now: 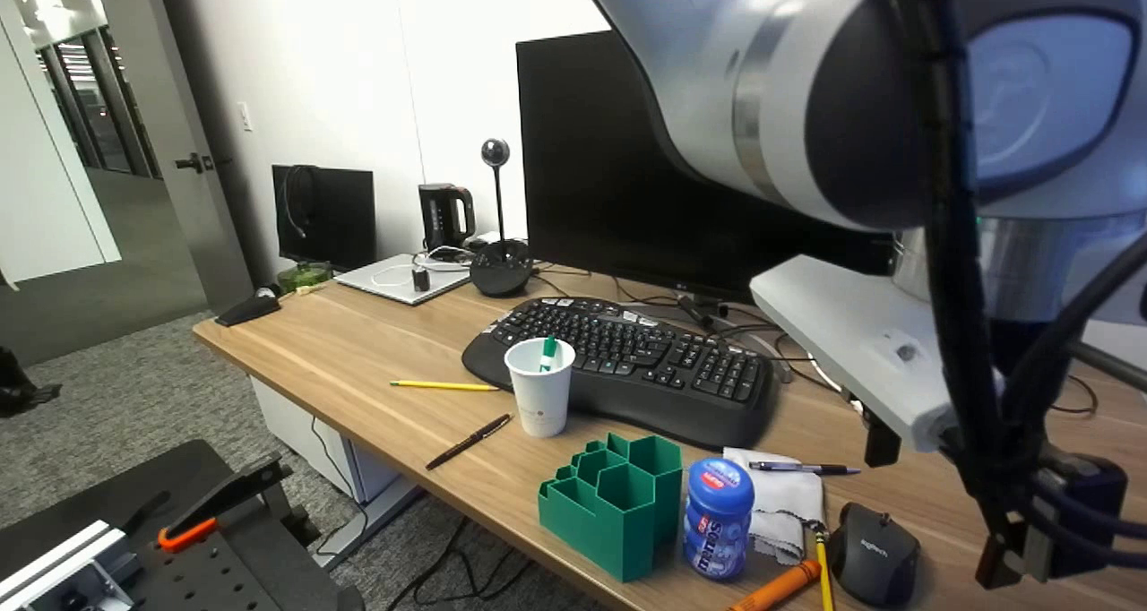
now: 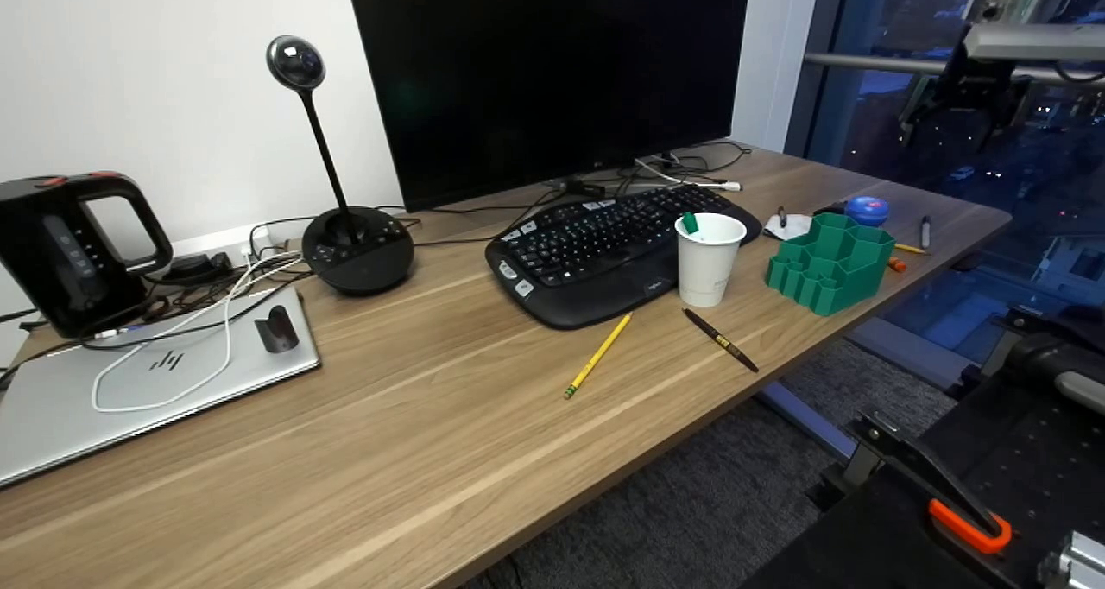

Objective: Put the pen in the green purse

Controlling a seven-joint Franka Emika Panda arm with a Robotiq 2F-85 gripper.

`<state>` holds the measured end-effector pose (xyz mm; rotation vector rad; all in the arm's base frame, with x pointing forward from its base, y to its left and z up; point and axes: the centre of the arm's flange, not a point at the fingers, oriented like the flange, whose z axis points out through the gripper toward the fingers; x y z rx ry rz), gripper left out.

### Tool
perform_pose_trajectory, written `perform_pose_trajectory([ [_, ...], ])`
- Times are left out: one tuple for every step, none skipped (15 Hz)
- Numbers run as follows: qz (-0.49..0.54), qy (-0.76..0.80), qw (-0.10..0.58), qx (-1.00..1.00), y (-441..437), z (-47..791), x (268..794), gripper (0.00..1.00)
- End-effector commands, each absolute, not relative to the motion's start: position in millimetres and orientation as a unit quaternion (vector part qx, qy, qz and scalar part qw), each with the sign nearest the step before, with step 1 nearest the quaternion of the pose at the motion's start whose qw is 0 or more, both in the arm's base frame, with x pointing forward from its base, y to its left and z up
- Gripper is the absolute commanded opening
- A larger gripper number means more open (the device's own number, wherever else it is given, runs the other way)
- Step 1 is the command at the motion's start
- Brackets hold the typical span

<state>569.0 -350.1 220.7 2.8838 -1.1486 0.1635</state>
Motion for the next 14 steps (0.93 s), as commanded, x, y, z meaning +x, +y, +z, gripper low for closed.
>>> perform_pose_trajectory([
  [0.05,-0.424,0.04,0.903,-400,186,618,1.0],
  [0.045,-0.44,0.042,0.896,-408,176,621,1.0],
  [0.036,-0.453,0.05,0.889,-417,167,624,1.0],
  [0.027,-0.463,0.053,0.884,-423,157,624,1.0],
  [0.015,-0.47,0.058,0.881,-427,149,624,1.0],
  [0.005,-0.476,0.062,0.877,-429,139,624,1.0],
  [-0.003,-0.48,0.069,0.875,-430,130,625,1.0],
  [-0.01,-0.481,0.072,0.874,-430,122,627,1.0],
  [-0.015,-0.48,0.076,0.874,-430,115,629,1.0],
  [-0.019,-0.482,0.08,0.872,-430,108,630,1.0],
  [-0.024,-0.484,0.085,0.871,-431,102,631,1.0],
  [-0.029,-0.486,0.089,0.869,-432,96,632,1.0],
  [-0.029,-0.49,0.092,0.867,-433,89,634,1.0],
  [-0.032,-0.49,0.097,0.866,-433,85,635,1.0],
])
